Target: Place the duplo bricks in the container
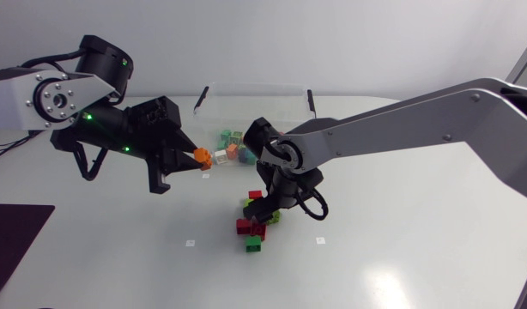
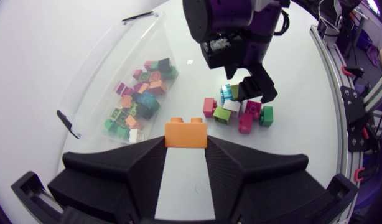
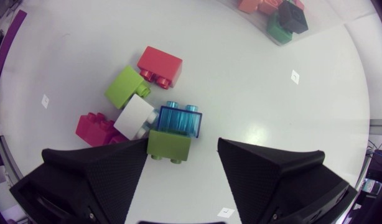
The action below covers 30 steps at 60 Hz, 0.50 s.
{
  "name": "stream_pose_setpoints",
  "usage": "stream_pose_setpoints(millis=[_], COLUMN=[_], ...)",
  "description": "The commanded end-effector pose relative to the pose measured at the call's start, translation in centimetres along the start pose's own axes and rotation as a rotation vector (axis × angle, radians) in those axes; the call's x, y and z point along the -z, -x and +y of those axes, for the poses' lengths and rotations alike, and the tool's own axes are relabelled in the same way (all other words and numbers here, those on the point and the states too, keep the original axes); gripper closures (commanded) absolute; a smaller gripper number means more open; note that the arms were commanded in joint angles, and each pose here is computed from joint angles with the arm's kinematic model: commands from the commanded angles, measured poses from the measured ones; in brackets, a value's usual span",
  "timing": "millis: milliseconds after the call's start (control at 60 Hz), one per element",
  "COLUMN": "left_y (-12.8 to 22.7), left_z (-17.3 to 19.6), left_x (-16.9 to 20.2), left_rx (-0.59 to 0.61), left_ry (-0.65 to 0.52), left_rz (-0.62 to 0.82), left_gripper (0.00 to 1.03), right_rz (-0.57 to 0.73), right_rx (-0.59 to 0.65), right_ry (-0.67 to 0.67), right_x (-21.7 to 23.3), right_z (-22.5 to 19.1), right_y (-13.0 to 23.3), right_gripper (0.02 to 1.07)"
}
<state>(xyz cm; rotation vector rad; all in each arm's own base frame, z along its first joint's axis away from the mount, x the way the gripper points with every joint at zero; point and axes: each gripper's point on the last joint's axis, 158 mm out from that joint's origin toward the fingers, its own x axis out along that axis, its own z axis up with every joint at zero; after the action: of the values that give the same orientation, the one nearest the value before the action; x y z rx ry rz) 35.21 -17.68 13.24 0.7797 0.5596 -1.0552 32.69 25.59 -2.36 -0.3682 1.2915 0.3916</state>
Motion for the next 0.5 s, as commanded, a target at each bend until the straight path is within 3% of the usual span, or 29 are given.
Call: stream_pose_setpoints(millis=[0, 183, 333, 450, 483], left_y=[1.0, 2.8, 3.8, 4.2, 4.3], left_z=[0.5, 4.0, 5.8, 7.5, 8.0], left_x=[-0.4, -2.1, -3.1, -4.2, -4.6], left_rx=[-0.033, -0.161, -0.212, -0.247, -0.257], left_ry=[0.044, 0.135, 0.18, 0.219, 0.234], left_rz=[-0.033, -0.116, -0.159, -0.201, -0.213], left_gripper=[0.79, 0.79, 0.79, 0.79, 0.79], right_rz=[0.028, 0.044, 0.041, 0.045, 0.041], right_rx=[0.016, 0.024, 0.023, 0.024, 0.031], right_ry=[-0.025, -0.046, -0.056, -0.061, -0.064], right_x=[0.3, 0.4, 0.3, 0.7, 0.7], right_z=[0.2, 0.3, 0.6, 0.7, 0.6], right_y=[-0.7, -1.1, -1.1, -1.1, -1.2], right_gripper=[0.4, 0.46, 0.61, 0.66, 0.72])
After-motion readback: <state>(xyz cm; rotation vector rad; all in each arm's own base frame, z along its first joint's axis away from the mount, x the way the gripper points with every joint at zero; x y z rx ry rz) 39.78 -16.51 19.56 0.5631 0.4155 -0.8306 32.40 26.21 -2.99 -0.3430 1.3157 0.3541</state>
